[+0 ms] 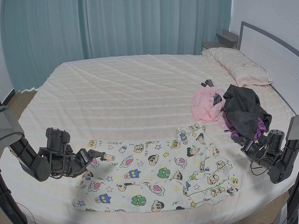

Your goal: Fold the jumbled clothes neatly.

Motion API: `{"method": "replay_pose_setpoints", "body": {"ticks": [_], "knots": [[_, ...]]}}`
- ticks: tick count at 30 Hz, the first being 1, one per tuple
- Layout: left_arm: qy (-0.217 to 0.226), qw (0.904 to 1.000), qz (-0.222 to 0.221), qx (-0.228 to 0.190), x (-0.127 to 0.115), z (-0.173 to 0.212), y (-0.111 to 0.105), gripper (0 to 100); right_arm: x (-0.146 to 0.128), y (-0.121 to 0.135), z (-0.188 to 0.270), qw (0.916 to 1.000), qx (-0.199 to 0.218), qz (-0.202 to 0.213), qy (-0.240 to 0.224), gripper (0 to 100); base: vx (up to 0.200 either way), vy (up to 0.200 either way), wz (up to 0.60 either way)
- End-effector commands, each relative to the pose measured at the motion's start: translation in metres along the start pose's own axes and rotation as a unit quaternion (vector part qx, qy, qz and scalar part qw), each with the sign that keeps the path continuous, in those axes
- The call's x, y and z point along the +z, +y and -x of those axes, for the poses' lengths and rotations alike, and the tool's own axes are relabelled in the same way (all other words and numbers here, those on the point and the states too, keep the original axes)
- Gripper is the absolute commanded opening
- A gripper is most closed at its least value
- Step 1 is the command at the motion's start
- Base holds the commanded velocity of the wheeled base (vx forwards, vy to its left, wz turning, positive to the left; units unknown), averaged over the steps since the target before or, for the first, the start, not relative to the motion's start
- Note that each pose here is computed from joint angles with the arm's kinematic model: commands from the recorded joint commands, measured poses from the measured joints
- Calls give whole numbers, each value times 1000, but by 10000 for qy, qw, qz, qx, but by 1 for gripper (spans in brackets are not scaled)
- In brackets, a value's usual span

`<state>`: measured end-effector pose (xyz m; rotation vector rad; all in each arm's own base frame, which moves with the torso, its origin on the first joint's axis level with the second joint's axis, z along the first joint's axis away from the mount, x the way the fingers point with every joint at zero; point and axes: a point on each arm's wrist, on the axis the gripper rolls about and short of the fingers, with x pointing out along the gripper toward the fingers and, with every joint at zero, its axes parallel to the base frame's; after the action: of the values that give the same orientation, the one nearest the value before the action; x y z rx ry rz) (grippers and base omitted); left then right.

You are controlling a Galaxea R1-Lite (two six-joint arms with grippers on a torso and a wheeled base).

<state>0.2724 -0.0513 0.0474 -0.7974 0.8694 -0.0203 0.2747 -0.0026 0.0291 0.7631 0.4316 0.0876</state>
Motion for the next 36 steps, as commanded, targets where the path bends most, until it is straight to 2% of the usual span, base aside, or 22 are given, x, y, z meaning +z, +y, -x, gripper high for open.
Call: {"method": "replay_pose_setpoints", "body": {"ticks": [1,6,10,14,20,26,28,36], "knots": [[-68,10000,-12,-28,2,2,-1,100,-2,1,0,10000,18,10,49,100,0,0,0],[-650,9978,-75,-139,17,7,-13,100,-3,1,1,10000,8,7,71,100,0,0,0],[-1074,9936,-302,-198,54,-8,-22,100,-3,2,2,10000,28,15,48,100,0,0,0],[-997,9916,-809,134,77,-41,-17,100,-3,2,2,10000,13,9,65,100,0,0,0],[-711,9891,-1220,429,86,-90,-1,100,-4,1,2,10000,-6,1,87,100,0,0,0],[-617,9834,-1621,532,85,-106,9,100,-6,3,2,9999,18,15,124,100,0,0,0],[-647,9788,-1873,518,83,-113,14,100,-8,3,2,9999,23,20,162,100,0,0,0],[-660,9781,-1918,466,81,-116,13,100,-9,3,1,9998,18,19,178,100,0,0,0]]}}
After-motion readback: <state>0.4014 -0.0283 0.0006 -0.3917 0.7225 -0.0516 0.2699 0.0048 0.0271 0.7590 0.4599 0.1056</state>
